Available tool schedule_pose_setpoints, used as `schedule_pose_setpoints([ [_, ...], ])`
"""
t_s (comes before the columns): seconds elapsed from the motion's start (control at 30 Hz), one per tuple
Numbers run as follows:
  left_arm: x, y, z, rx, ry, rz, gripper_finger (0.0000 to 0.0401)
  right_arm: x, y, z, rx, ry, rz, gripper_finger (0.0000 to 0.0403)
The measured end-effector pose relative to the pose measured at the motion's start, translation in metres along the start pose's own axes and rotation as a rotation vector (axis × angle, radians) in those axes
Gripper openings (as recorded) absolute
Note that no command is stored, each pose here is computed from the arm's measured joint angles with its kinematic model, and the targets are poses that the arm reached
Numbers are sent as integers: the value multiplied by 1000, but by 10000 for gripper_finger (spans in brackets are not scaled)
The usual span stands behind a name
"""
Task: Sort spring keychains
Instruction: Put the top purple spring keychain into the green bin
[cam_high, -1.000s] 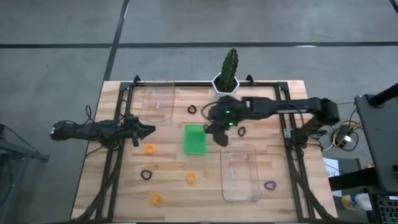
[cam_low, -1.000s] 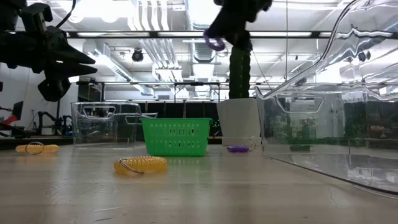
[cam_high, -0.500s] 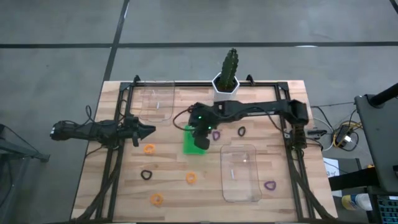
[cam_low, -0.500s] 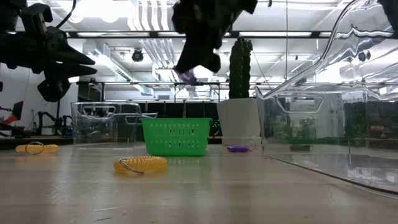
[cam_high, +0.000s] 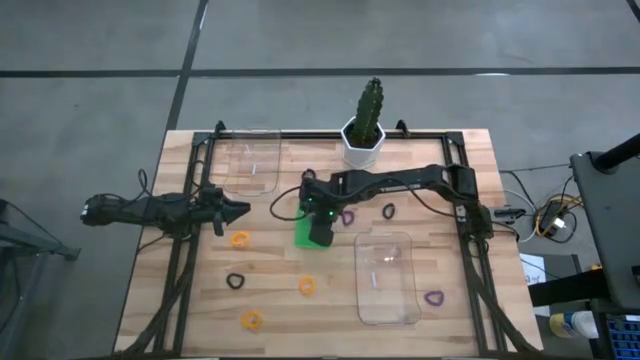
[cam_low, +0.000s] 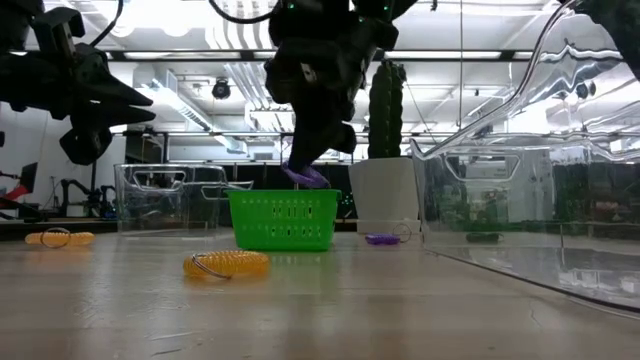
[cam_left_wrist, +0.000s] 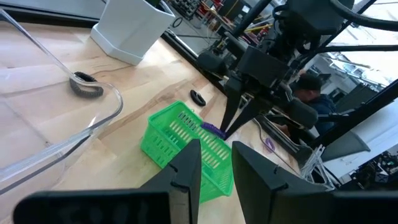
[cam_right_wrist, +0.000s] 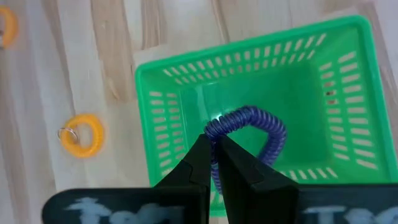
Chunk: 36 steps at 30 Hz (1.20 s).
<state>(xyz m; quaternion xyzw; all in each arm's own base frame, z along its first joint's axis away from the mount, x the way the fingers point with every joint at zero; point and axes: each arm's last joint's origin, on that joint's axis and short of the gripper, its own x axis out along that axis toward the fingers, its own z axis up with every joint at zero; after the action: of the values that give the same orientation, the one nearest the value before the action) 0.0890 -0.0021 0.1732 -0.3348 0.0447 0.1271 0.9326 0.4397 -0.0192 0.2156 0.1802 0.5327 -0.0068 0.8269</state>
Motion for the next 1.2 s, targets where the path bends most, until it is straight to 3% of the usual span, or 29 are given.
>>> schedule_pose_setpoints([
  [0.27,0,0,-1,3,5,4,83,1,0,0,-6,-4,2,15],
  [0.6,0,0,0,3,5,4,83,3,-1,-3,-35,8,0,77],
  [0.83,0,0,0,0,4,4,83,-11,-2,-5,-84,17,-8,92],
  [0.9,0,0,0,-6,4,4,83,-25,-3,-9,-92,50,-41,92],
  [1.07,0,0,0,-8,4,4,83,-53,-14,-21,-113,118,-248,85],
  [1.2,0,0,-1,-8,6,5,83,-61,-21,-24,-90,128,-243,80],
])
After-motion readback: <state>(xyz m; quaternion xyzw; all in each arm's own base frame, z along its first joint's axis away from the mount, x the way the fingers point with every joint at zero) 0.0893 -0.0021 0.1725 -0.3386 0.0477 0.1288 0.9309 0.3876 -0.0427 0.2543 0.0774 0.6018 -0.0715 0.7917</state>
